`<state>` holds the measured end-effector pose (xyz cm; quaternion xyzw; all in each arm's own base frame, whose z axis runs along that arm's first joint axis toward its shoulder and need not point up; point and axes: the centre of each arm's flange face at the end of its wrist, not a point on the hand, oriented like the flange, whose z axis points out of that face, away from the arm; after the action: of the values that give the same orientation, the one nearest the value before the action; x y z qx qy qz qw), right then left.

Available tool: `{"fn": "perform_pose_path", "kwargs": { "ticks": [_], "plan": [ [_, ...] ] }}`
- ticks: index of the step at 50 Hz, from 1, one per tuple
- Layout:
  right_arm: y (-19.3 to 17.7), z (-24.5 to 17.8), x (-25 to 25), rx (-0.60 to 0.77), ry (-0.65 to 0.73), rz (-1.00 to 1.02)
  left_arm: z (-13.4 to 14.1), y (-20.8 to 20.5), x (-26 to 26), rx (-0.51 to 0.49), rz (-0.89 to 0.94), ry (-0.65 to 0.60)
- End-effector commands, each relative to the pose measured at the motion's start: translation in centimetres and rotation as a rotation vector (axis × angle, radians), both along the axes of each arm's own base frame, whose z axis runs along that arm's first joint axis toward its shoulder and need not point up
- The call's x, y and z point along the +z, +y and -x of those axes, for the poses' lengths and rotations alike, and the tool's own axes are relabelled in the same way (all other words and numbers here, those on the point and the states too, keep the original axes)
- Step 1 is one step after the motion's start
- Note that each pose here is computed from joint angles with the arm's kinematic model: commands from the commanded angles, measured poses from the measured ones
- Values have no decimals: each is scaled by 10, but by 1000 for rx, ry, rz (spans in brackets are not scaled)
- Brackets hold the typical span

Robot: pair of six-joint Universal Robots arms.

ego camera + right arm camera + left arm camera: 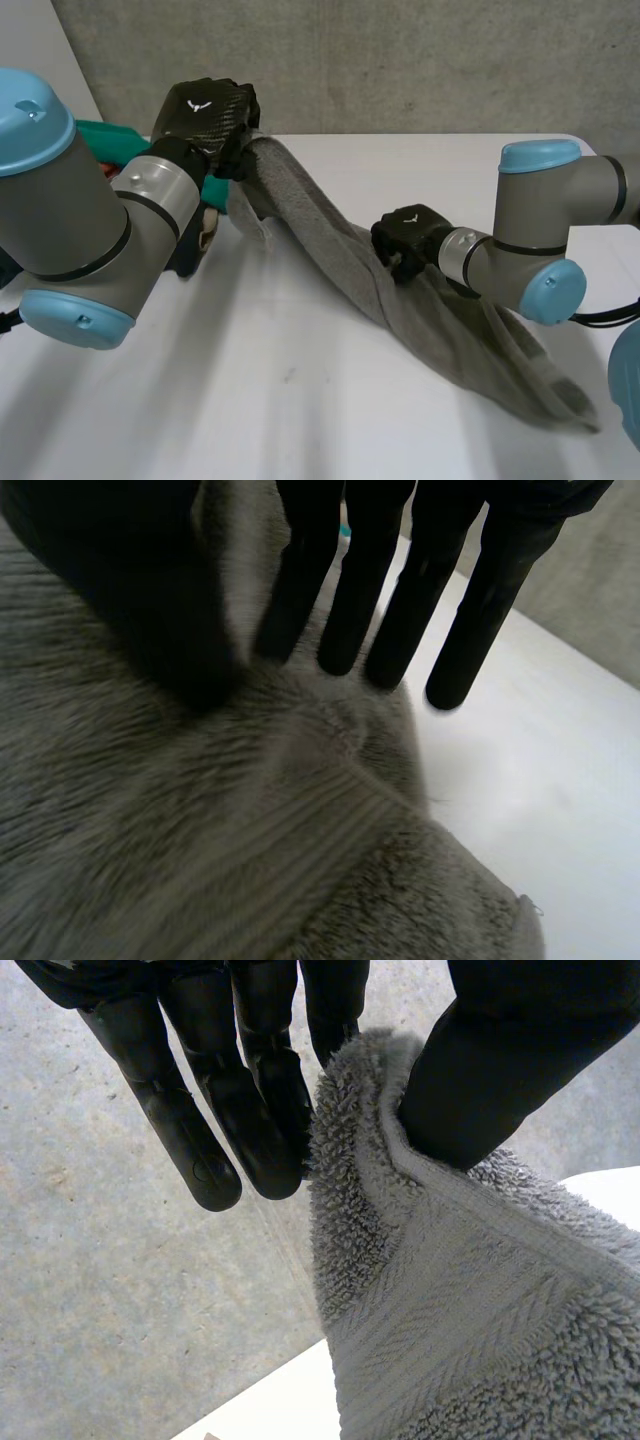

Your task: Fold the laundry.

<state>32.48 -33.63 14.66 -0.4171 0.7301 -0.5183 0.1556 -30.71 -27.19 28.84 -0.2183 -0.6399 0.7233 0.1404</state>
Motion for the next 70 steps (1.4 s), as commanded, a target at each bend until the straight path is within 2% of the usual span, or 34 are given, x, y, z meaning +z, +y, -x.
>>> {"fn": "perform_pose_path", "kwargs": {
  "ticks": [1, 3, 4, 7, 12, 16, 21, 25, 30, 33, 42, 55, 60, 67, 69, 70],
  "plan": [
    [-9, 13, 55, -156, -33, 229, -2, 2, -4, 7, -3, -25],
    [-1, 18, 85, -166, -60, 307, -5, 1, -3, 14, 2, -44],
    [6, 29, 120, -178, -81, 385, -8, 2, -3, 22, 6, -69],
    [20, 52, 161, -197, -46, 471, -16, 0, -5, 45, 5, -124],
    [23, 103, 170, -267, 141, 409, -40, -1, -3, 101, -20, -247],
    [33, 124, 174, -271, 238, 355, -42, 7, -6, 64, -53, -272],
    [37, 112, 158, -223, 204, 306, -39, 13, -16, -7, -79, -284],
    [13, 97, 123, -213, 98, 222, -37, 17, -18, -25, -81, -284],
    [0, 56, 82, -91, -24, 99, -33, 19, -14, -35, -65, -275],
    [-3, 37, 59, -43, -48, 41, -33, 20, -11, -36, -54, -270],
    [3, -1, 9, 32, -41, -45, -32, 26, 1, -38, -18, -251],
    [-1, -7, -15, -3, 6, -52, -32, 25, 4, -35, 6, -238],
    [2, -2, 21, -33, -14, 18, -34, 25, 3, -28, 5, -240],
    [42, 36, 161, -79, -113, 281, -48, 14, -8, 19, -34, -256],
    [45, 51, 177, -110, -95, 308, -55, 10, -10, 38, -43, -261],
    [46, 68, 182, -139, -37, 307, -56, 10, -9, 42, -44, -260]
  ]
}}
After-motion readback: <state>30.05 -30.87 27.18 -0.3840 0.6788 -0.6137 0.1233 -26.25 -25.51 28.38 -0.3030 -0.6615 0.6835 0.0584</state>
